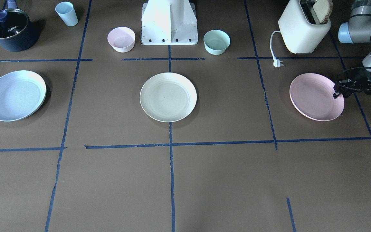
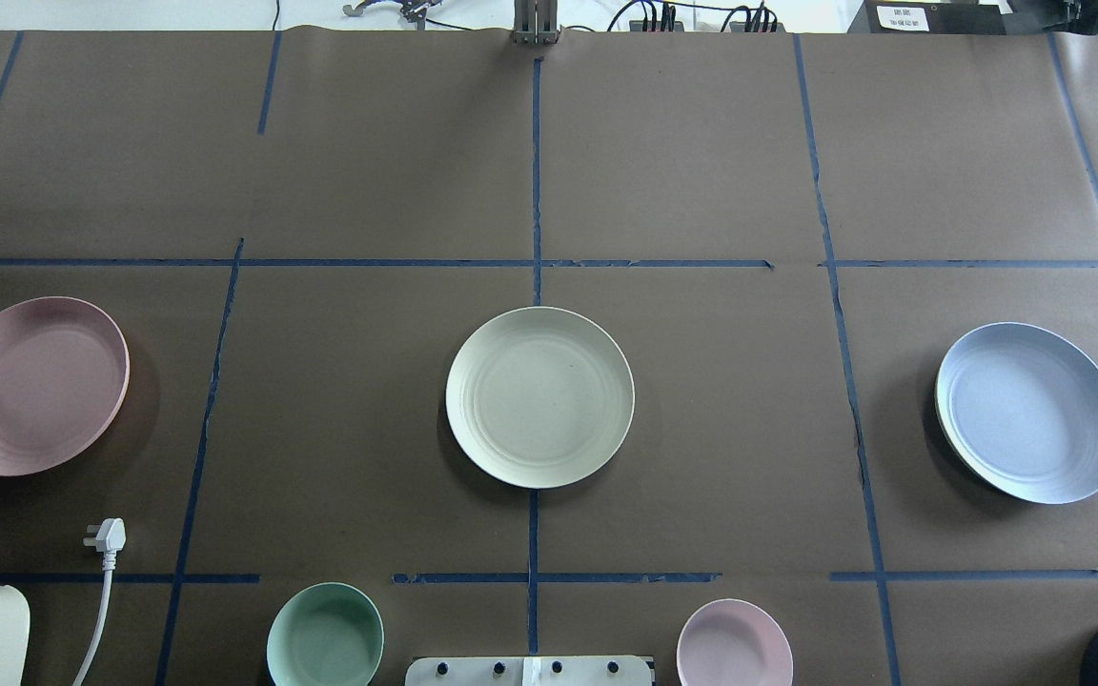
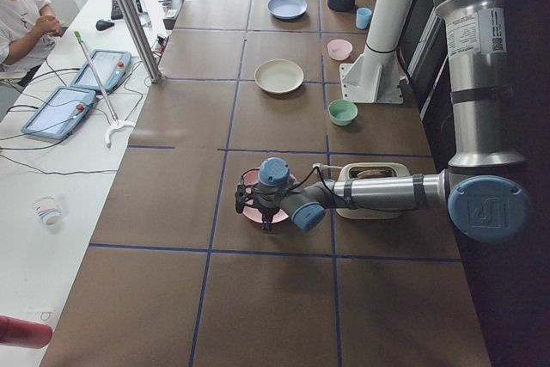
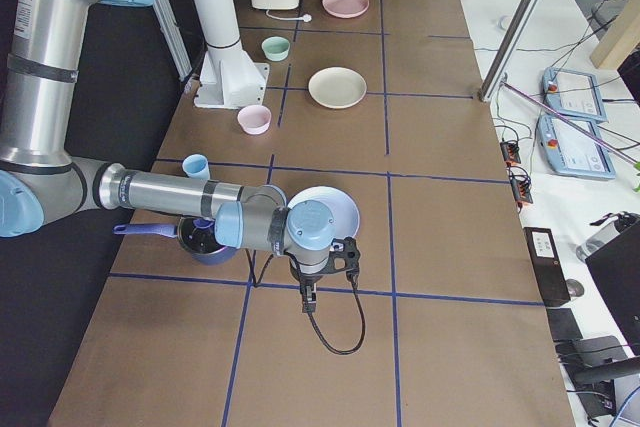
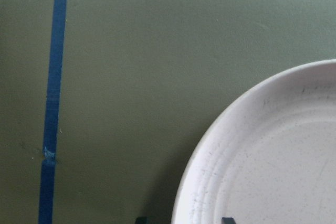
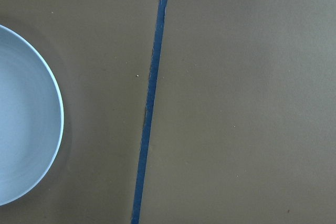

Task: Stack three plates with pink and blue
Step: 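Grasp the pink plate rim with the left gripper and lift it, then carry the pink plate over the cream plate and lower it on top, then open the left gripper and withdraw it from the stacked plates, then move the right gripper to the rim of the light blue plate and grasp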

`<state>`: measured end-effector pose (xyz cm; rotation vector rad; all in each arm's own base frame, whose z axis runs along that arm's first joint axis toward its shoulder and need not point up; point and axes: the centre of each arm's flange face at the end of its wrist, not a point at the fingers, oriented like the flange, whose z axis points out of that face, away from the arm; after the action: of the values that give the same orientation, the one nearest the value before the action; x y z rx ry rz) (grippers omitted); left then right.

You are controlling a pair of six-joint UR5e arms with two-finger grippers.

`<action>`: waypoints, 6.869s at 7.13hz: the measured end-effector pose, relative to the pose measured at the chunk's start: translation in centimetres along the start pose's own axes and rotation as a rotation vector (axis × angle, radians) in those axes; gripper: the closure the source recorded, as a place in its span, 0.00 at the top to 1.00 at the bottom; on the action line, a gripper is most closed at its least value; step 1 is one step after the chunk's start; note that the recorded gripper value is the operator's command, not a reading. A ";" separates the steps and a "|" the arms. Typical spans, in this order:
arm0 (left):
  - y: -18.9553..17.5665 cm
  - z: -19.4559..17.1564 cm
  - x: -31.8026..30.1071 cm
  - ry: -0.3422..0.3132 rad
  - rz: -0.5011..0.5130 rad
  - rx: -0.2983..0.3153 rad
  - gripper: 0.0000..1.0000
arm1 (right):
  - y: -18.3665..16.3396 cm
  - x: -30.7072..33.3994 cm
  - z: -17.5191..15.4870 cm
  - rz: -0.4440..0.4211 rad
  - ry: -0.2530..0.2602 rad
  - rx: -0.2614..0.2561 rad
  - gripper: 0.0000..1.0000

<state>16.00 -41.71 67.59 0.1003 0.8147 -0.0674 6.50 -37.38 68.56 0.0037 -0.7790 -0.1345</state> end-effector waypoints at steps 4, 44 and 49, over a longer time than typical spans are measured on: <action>0.3 -0.1 0.0 0.010 0.000 -0.010 0.00 | 0.1 0.2 0.2 0.004 0.001 -0.004 1.00; 3.0 -20.0 -13.1 0.028 0.145 -0.198 1.00 | -1.3 -11.5 14.6 0.144 -0.099 0.135 0.26; 3.0 -20.0 -13.2 0.026 0.156 -0.187 1.00 | -1.9 -13.1 14.7 0.121 -0.122 0.132 0.00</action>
<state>-7.16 -36.18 63.74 -0.0124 0.8333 0.1575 -13.28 -36.95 69.77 0.0743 -0.9063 0.0317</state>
